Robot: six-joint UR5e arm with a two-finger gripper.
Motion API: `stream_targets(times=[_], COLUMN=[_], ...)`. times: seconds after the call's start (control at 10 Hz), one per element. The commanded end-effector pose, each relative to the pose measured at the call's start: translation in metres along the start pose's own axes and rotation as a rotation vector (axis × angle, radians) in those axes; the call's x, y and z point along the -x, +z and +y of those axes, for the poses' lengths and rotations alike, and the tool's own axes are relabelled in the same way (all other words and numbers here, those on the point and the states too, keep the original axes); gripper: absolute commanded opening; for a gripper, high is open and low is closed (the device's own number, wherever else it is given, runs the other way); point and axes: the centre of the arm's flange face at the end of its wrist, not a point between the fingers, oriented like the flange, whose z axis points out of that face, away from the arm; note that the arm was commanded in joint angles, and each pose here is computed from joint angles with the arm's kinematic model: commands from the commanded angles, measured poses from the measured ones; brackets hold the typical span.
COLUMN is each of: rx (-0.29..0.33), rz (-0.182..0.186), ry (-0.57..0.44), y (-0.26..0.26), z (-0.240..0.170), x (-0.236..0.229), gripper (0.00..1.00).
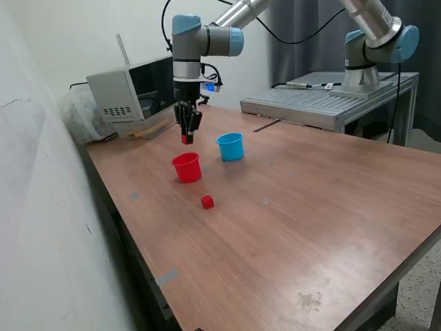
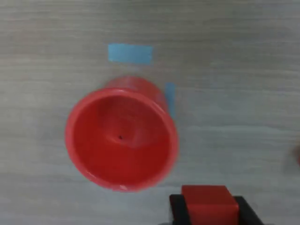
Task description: Place red objects in the red bin, and blue objects in the blue bin.
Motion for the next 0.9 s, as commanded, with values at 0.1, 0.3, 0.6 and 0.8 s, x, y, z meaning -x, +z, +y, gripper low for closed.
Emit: stream_targets(times=[0.1, 0.3, 0.6, 0.8], rx=[-0.038, -0.022, -0.028, -0.028], rz=[0.002, -0.008, -0.011, -0.010], ry=[0.020, 0.046, 0.056, 0.056], y=[0.034, 0.032, 0.037, 0.036], z=[-0.005, -0.004, -0.008, -0.009], x=[0.016, 0.037, 0.051, 0.050], gripper=[0.00, 0.00, 0.00, 1.00])
